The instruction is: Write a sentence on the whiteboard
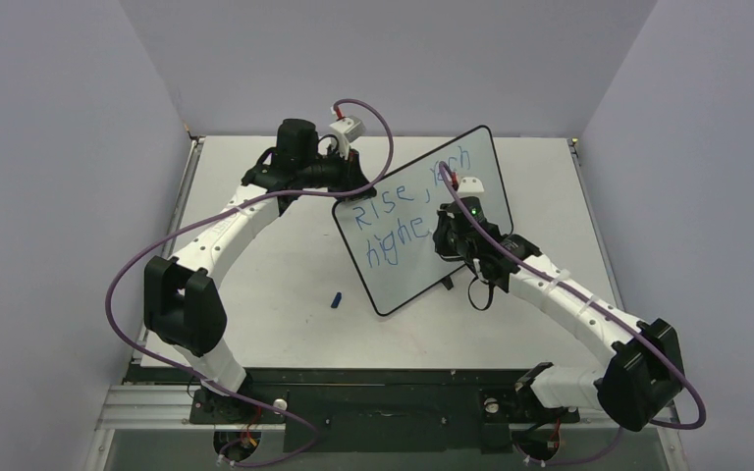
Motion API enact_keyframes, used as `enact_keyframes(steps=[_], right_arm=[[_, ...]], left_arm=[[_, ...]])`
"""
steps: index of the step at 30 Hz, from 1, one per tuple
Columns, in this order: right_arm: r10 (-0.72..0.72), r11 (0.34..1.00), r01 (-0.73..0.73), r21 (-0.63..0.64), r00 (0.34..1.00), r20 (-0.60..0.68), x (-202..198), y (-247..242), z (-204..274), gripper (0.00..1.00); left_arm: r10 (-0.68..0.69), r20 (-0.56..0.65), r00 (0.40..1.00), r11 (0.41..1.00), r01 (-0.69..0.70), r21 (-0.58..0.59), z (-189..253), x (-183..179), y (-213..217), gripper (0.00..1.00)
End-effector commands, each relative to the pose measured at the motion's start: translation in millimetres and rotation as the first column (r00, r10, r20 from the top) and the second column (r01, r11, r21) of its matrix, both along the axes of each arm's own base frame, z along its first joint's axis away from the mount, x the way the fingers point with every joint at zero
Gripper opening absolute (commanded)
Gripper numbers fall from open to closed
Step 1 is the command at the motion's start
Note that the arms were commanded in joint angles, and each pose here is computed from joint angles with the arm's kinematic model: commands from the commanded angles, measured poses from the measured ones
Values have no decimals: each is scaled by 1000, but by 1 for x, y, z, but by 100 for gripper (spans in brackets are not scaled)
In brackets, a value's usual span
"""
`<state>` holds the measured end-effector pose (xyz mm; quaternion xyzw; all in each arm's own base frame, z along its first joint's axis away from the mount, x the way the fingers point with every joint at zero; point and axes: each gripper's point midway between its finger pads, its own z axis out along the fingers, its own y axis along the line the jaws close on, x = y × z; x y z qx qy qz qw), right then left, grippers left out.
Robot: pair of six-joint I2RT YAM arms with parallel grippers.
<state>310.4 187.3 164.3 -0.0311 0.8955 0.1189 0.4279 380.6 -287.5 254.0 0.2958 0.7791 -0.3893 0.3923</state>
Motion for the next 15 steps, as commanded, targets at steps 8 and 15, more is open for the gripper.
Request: enact_keyframes(steps=[8, 15], right_arm=[[-13, 999, 8, 38, 988, 154, 13, -9, 72, 0], [-31, 999, 23, 47, 986, 161, 13, -19, 73, 0]], left_arm=[[-2, 206, 979, 1000, 8, -29, 45, 11, 0, 0], [0, 207, 978, 1000, 7, -30, 46, 10, 0, 0]])
